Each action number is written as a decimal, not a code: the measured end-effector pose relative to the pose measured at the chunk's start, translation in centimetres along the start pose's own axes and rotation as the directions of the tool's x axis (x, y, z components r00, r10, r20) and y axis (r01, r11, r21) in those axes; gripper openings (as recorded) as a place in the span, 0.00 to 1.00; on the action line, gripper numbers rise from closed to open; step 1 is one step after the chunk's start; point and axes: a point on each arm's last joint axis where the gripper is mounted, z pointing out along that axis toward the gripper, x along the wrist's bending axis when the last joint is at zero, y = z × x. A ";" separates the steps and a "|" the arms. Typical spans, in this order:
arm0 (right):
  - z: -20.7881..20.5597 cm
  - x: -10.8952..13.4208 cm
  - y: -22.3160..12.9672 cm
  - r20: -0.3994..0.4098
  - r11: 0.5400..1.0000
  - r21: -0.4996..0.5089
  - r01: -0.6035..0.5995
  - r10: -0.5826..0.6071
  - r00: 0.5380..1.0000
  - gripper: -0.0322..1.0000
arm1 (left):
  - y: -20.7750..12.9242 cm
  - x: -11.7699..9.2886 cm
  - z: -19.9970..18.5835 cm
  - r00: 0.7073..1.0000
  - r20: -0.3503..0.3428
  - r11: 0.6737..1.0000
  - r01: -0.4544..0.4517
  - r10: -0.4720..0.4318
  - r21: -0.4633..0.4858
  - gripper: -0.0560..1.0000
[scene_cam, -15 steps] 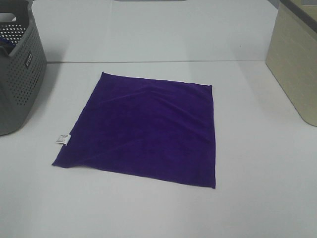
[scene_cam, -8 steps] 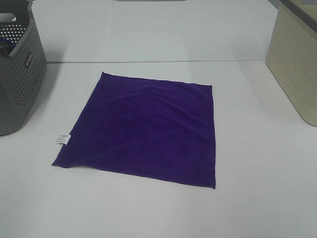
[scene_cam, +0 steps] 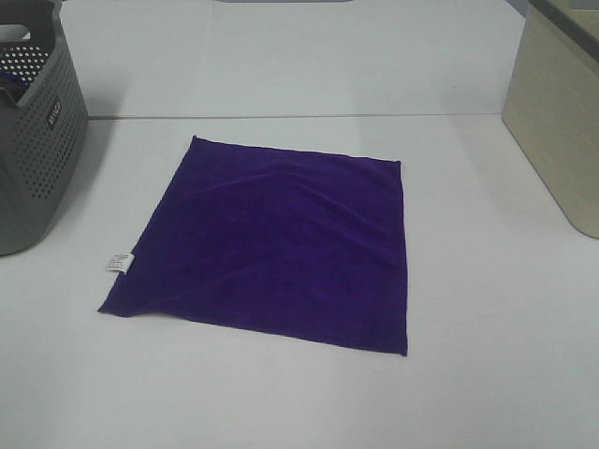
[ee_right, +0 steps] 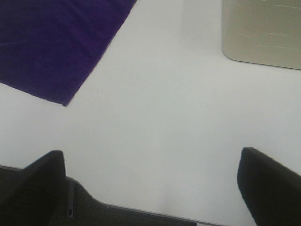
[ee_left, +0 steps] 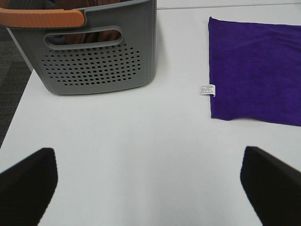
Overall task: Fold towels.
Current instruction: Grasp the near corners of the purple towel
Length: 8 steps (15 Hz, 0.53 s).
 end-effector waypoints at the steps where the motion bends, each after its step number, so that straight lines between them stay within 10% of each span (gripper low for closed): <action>1: 0.0 0.0 0.0 0.000 1.000 0.000 0.000 0.000 1.000 0.96 | 0.0 0.0 0.0 1.000 0.000 1.000 0.000 0.000 0.000 0.99; 8: 0.0 0.0 0.0 0.000 1.000 0.000 0.000 0.000 1.000 0.96 | 0.0 0.0 0.0 1.000 -0.001 1.000 0.000 0.000 0.000 0.99</action>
